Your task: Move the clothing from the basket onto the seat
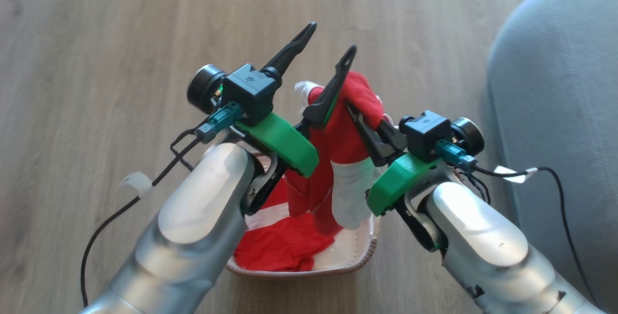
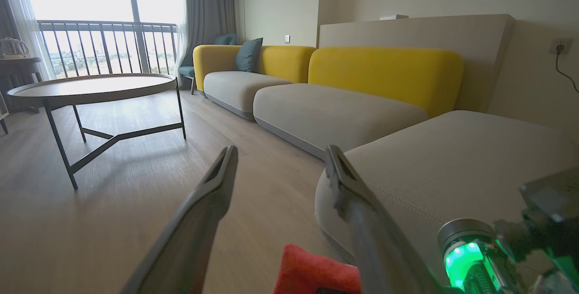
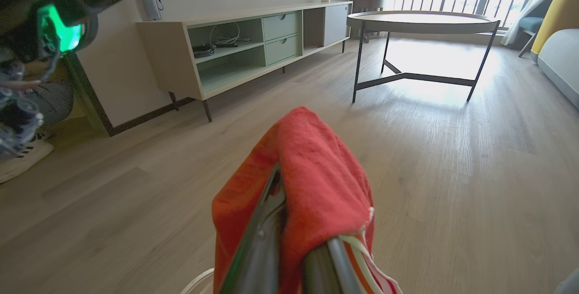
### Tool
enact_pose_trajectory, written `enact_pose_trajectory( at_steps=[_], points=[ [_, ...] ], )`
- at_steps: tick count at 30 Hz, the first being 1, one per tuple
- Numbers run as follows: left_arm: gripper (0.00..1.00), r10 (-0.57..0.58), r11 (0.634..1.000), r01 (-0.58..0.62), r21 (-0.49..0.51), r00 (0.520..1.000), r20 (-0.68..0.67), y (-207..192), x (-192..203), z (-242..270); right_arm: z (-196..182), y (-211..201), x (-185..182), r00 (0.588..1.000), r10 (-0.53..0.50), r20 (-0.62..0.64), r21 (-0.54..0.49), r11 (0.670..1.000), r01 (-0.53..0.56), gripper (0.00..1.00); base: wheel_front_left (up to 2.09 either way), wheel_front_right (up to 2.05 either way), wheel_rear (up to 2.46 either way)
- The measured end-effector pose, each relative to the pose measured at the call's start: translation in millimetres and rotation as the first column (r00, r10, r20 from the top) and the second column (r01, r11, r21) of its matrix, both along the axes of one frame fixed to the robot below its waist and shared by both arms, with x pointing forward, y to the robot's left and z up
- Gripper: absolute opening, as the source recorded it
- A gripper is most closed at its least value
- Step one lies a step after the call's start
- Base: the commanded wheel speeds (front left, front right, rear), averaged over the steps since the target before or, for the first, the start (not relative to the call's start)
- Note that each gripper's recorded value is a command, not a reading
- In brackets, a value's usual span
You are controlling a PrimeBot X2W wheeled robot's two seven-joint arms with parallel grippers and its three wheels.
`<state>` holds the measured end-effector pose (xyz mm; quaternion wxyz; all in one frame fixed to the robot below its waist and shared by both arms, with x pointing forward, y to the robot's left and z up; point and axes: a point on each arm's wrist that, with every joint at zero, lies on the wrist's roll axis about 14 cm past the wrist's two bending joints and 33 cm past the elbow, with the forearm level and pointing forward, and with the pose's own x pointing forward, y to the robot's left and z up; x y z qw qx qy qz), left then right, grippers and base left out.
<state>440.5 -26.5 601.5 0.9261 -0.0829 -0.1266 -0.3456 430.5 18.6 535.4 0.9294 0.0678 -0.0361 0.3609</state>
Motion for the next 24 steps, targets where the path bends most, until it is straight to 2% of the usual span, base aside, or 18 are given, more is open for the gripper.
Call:
enact_pose_trajectory(
  at_steps=[5,11,19,24],
  points=[
    [1.00,-0.045,0.998,0.047,0.039,0.997,-0.058,-16,0,-25,14,-38,4,0.994,-0.108,0.032,0.024,0.994,0.107,0.00,0.00,0.00,0.00],
    [1.00,-0.110,0.992,0.115,0.052,0.989,-0.100,-40,-1,-43,26,-93,-3,0.965,-0.255,0.061,0.042,0.967,0.252,0.00,0.00,0.00,0.00],
    [1.00,-0.237,0.966,0.250,0.072,0.960,-0.149,-85,-19,-64,49,-151,-24,0.904,-0.412,0.114,0.066,0.911,0.407,0.00,0.00,0.00,0.00],
    [1.00,-0.322,0.942,0.333,0.042,0.931,-0.170,-115,-37,-66,60,-186,-45,0.851,-0.507,0.138,0.086,0.862,0.500,0.00,0.00,0.00,0.00]
  ],
)
